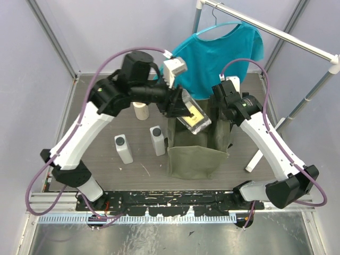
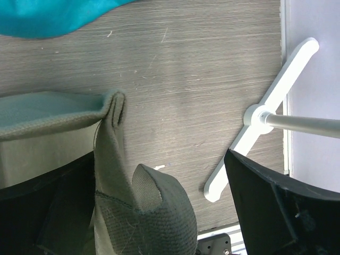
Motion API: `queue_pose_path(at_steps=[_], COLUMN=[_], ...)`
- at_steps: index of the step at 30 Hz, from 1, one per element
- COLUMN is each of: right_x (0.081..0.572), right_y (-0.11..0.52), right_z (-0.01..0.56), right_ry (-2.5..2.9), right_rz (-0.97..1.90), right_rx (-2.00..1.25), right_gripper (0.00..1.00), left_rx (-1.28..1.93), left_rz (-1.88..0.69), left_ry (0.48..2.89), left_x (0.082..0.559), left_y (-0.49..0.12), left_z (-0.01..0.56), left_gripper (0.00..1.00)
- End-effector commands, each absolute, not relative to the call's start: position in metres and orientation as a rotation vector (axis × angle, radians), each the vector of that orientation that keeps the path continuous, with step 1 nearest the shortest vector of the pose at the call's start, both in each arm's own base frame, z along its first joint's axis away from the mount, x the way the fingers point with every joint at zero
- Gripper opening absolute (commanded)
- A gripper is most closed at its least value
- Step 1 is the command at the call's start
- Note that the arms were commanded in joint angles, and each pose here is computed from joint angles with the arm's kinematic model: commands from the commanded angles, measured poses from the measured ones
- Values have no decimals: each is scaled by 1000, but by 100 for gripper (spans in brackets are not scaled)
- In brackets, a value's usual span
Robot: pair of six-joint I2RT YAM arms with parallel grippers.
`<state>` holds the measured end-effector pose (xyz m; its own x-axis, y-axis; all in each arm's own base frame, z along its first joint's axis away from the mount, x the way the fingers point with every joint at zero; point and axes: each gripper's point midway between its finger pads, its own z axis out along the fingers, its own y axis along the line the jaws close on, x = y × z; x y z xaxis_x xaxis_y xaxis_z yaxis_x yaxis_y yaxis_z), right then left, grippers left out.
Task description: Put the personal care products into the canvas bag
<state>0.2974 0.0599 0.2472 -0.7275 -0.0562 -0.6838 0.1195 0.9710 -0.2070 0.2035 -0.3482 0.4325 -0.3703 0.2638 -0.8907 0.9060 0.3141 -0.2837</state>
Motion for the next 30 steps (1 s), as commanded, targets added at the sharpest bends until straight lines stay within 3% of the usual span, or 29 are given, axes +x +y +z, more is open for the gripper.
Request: queue_pose_path(at_steps=[1, 8, 18, 30], right_x=[293, 285, 281, 280], right_y=[46, 38, 33, 30], right_z=[274, 278, 273, 270], right_ry=[2282, 2268, 2280, 2270], right_rz=[-349, -362, -402, -418], right_rx=[158, 197, 180, 206], right_gripper=[100, 100, 100, 100], left_rx=[1084, 1092, 1027, 1108], left_rz=[-1038, -728, -464, -533], left_ry=[1696, 1914, 1983, 1964], left_x=[218, 260, 307, 279], left_y=[-378, -381, -383, -409], left_z=[442, 368, 331, 297], left_gripper=[0, 0, 0, 0])
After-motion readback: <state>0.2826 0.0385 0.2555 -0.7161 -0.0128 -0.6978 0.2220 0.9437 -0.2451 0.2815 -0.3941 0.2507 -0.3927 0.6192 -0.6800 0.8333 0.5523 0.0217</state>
